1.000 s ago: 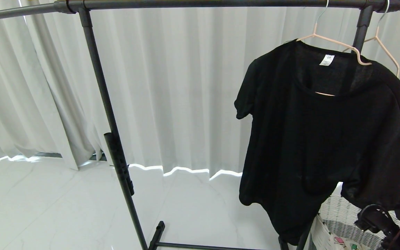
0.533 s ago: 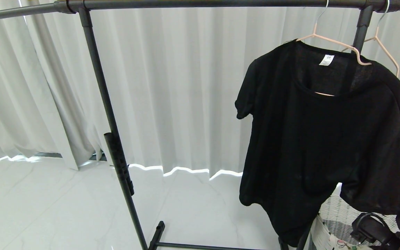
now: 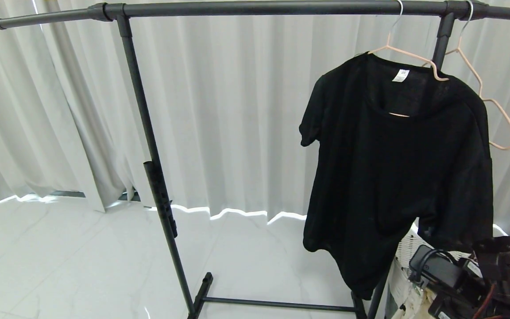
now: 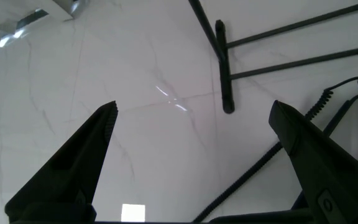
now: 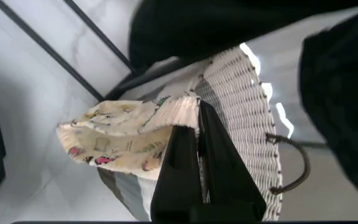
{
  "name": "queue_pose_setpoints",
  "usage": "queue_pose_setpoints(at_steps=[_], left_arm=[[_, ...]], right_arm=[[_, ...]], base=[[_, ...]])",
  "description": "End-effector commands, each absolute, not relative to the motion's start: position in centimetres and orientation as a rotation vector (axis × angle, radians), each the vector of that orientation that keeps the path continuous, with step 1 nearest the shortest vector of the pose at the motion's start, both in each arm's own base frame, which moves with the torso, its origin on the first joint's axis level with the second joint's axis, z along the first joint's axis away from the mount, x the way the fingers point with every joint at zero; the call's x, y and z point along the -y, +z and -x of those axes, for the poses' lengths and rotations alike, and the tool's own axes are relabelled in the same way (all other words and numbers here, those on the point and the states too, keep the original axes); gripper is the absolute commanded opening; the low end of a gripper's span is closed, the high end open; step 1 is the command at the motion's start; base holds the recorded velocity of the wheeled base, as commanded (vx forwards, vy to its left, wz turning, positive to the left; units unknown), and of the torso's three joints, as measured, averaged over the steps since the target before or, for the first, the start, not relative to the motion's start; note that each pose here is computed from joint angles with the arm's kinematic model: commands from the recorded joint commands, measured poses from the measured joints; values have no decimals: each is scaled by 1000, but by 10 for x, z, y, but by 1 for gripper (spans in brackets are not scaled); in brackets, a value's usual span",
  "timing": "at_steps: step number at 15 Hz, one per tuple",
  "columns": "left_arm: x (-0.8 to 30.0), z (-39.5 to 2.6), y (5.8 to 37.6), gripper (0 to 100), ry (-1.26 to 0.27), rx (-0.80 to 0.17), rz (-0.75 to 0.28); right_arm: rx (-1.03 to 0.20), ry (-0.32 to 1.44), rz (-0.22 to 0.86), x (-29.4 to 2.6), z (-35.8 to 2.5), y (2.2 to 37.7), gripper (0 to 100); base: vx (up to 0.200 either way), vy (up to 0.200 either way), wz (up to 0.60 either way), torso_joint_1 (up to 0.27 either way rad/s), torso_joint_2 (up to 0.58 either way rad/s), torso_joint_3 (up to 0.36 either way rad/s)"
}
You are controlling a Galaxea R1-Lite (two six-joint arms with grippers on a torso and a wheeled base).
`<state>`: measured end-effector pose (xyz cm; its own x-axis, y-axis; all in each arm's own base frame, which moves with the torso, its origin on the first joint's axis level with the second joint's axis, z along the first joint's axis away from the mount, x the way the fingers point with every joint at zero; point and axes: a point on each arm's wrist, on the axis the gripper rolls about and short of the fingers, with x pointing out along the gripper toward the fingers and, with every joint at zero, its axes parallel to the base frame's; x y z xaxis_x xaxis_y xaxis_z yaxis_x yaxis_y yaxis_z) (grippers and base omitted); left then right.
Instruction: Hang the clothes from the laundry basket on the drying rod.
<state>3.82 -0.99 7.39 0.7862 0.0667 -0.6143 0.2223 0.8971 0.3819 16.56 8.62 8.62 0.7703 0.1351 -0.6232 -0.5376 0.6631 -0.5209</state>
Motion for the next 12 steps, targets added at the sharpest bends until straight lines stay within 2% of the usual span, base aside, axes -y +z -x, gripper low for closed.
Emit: queue_pose_setpoints(at_steps=[1, 4, 7, 11, 12], left_arm=[[10, -38, 74, 100, -89, -664, -458], [10, -38, 74, 100, -89, -663, -457], [9, -36, 75, 100, -109, -637, -433], [6, -27, 79, 100, -156, -527, -370], [5, -24, 80, 100, -214, -483, -346]], right_arm=[[-510, 435, 752, -104, -175, 110, 0], [-475, 479, 738, -127, -189, 140, 0], [-480, 574, 638, -163, -180, 158, 0], [-478, 682, 474, -220, -170, 172, 0], [-467, 701, 453, -232, -170, 176, 0]], base=[[-200, 0, 0, 7, 2, 2], [-200, 0, 0, 2, -1, 2], [0, 0, 0, 0, 0, 0], [0, 0, 0, 0, 0, 0], [0, 0, 0, 0, 0, 0]])
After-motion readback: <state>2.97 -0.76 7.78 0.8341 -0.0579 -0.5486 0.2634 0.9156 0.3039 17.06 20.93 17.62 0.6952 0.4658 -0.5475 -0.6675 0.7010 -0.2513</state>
